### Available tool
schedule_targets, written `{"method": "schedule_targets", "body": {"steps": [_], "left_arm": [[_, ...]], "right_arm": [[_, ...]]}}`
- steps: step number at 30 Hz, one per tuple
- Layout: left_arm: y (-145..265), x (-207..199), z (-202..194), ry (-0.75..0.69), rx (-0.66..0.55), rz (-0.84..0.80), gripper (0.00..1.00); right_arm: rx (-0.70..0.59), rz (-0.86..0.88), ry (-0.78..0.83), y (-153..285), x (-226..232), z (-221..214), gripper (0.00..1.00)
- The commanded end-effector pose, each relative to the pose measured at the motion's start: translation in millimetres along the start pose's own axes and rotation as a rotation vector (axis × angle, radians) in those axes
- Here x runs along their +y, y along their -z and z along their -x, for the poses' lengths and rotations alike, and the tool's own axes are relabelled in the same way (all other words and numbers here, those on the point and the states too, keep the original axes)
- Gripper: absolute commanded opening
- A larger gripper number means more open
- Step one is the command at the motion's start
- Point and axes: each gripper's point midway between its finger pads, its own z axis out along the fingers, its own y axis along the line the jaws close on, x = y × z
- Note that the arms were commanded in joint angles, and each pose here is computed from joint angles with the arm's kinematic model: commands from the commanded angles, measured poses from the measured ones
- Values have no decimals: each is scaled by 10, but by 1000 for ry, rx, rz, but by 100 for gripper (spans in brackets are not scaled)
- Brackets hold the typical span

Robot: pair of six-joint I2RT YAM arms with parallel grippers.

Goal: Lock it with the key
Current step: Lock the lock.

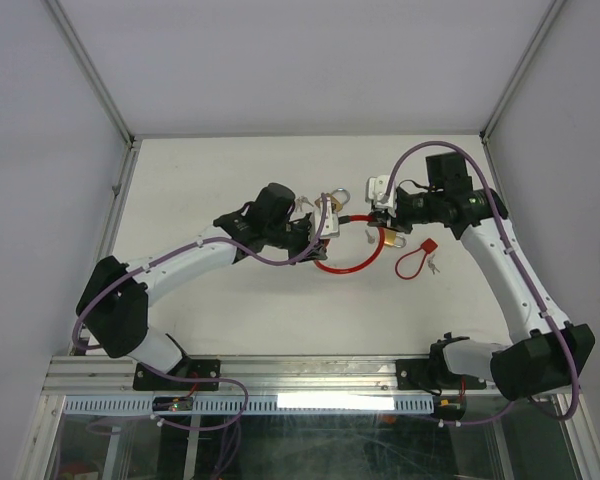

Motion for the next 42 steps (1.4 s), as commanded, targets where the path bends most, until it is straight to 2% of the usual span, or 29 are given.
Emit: {"method": "schedule_targets", "body": {"steps": [1, 10, 16, 22, 27, 31, 42], "left_arm": [[-37, -197, 95, -4, -41, -127, 0], [2, -92, 158, 23, -60, -117, 0], [16, 125, 48, 49, -7, 0, 0], [91, 327, 44, 20, 48, 104, 0], [112, 460, 16, -1, 116, 149, 0], [41, 478, -103, 6, 199, 140, 0], [-141, 460, -357, 37, 369, 88, 0]], "right_arm": [[-189, -40, 234, 168, -82, 586, 0], [-233, -28, 153, 62, -14, 532, 0], [-288, -47, 6, -215, 87, 224, 0], [-370, -238, 40, -308, -87, 93, 0], [-442, -300, 47, -369, -91, 14, 0], [-484, -277, 76, -460, 80, -85, 0], [-405, -130, -79, -659, 390, -442, 0]]}}
